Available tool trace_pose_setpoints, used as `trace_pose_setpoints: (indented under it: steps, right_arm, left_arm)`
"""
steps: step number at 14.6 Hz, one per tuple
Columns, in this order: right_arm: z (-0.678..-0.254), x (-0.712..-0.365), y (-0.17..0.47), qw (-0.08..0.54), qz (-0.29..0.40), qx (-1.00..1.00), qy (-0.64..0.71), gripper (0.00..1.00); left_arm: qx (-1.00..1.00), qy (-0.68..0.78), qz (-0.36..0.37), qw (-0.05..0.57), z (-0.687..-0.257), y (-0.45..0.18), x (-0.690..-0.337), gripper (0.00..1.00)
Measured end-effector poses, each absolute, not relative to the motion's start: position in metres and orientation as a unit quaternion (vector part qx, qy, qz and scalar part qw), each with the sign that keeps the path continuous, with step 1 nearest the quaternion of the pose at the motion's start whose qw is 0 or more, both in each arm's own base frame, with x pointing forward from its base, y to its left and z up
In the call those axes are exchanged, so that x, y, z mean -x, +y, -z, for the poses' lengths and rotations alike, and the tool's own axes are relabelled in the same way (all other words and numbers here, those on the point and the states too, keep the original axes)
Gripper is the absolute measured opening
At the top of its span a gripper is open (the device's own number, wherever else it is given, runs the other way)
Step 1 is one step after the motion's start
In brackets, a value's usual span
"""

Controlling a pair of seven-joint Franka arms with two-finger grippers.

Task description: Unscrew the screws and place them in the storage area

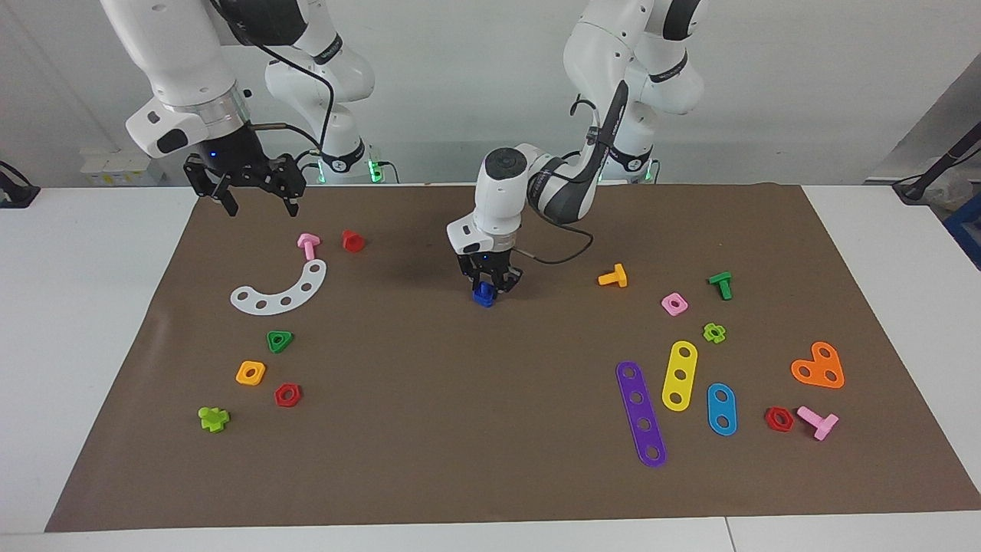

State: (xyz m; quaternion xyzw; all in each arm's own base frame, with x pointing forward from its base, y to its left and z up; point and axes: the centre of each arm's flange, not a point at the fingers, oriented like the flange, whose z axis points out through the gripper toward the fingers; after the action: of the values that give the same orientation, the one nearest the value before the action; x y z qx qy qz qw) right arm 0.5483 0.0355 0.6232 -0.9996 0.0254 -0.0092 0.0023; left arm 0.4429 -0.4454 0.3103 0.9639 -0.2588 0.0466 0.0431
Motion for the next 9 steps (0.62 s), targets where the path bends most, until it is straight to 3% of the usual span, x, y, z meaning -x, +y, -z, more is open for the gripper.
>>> trace_pose_setpoints:
  steps: [9]
  right_arm:
    - [-0.623,-0.548,0.044,0.002,0.009,1.0,0.017,1.0]
  left_arm:
    - [-0.965,-0.256,-0.036,0.037,-0.325,-0.449,-0.449,0.47]
